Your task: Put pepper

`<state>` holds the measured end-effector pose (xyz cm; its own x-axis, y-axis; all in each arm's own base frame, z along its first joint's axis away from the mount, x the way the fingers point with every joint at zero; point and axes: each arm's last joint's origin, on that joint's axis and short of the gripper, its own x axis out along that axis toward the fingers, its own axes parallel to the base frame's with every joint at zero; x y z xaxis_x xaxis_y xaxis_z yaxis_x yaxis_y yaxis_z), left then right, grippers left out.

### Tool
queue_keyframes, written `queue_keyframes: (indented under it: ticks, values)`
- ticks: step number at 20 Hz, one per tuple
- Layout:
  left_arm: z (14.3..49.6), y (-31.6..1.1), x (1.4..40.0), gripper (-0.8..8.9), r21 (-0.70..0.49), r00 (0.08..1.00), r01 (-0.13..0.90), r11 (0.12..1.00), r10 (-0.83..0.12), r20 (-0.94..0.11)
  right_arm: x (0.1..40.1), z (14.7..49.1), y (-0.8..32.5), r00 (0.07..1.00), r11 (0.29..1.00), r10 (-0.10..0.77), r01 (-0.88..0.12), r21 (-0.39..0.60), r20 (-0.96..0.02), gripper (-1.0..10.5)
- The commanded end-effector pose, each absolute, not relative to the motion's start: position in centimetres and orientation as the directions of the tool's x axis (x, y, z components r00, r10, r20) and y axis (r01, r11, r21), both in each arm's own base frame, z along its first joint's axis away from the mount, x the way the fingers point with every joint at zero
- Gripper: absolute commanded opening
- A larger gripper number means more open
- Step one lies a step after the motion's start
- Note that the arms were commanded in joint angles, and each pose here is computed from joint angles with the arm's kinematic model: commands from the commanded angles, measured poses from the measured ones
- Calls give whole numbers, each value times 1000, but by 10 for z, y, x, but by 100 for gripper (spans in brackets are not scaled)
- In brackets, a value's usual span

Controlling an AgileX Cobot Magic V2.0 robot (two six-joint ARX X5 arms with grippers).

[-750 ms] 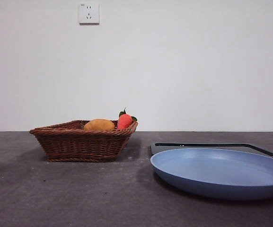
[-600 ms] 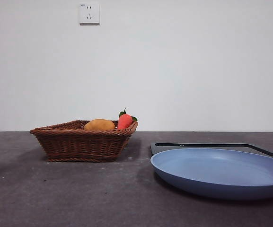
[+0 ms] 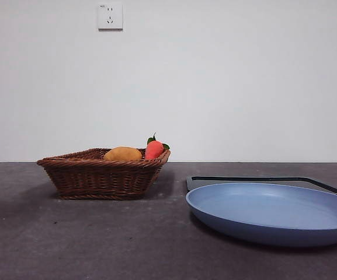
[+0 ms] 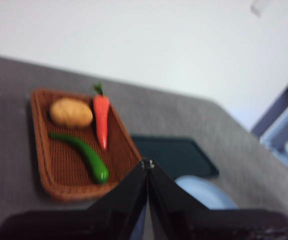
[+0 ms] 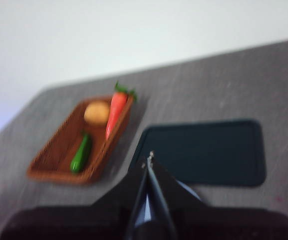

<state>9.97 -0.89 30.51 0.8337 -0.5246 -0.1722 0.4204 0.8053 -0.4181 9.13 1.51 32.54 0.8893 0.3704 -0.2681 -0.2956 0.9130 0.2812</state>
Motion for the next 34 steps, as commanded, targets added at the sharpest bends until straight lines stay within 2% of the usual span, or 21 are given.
queue_keyframes:
  ticks: [1, 7, 11, 16, 17, 18, 19, 20, 22, 26, 29, 34]
  values:
    - [317, -9, 100, 7, -310, 803, 472, 825, -547, -235, 92, 343, 17, 846, 914, 402, -353, 197, -349, 5]
    - [329, -10, 94, 7, -269, 748, 478, 836, -548, -375, 94, 351, 18, 711, 908, 400, -392, 147, -579, 5]
    - [329, -10, 89, 7, -270, 727, 476, 837, -547, -415, 95, 345, 18, 640, 905, 393, -398, 152, -661, 6]
    - [329, -10, 89, 19, -278, 720, 479, 832, -554, -417, 95, 344, 18, 632, 905, 392, -396, 157, -669, 13]
    - [329, -10, 89, 62, -278, 721, 479, 833, -553, -417, 95, 344, 18, 632, 905, 392, -396, 157, -669, 15]
    - [329, -10, 89, 167, -277, 723, 476, 835, -551, -418, 95, 344, 18, 632, 905, 392, -396, 157, -669, 42]
    - [329, -10, 89, 272, -277, 723, 476, 835, -550, -418, 95, 344, 18, 632, 905, 392, -396, 157, -668, 103]
    - [329, -10, 89, 327, -282, 723, 473, 835, -551, -418, 95, 344, 18, 633, 906, 392, -391, 162, -667, 181]
    - [329, -10, 89, 327, -283, 723, 472, 835, -551, -418, 96, 344, 18, 631, 908, 392, -382, 172, -669, 305]
    - [329, -10, 90, 326, -295, 726, 465, 834, -551, -412, 105, 342, 19, 613, 911, 391, -363, 194, -687, 311]
    - [330, -10, 90, 326, -292, 728, 469, 833, -552, -406, 127, 338, 21, 598, 915, 389, -337, 221, -701, 311]
    - [330, -10, 90, 326, -293, 727, 470, 833, -553, -406, 180, 313, 26, 494, 919, 379, -302, 254, -783, 310]
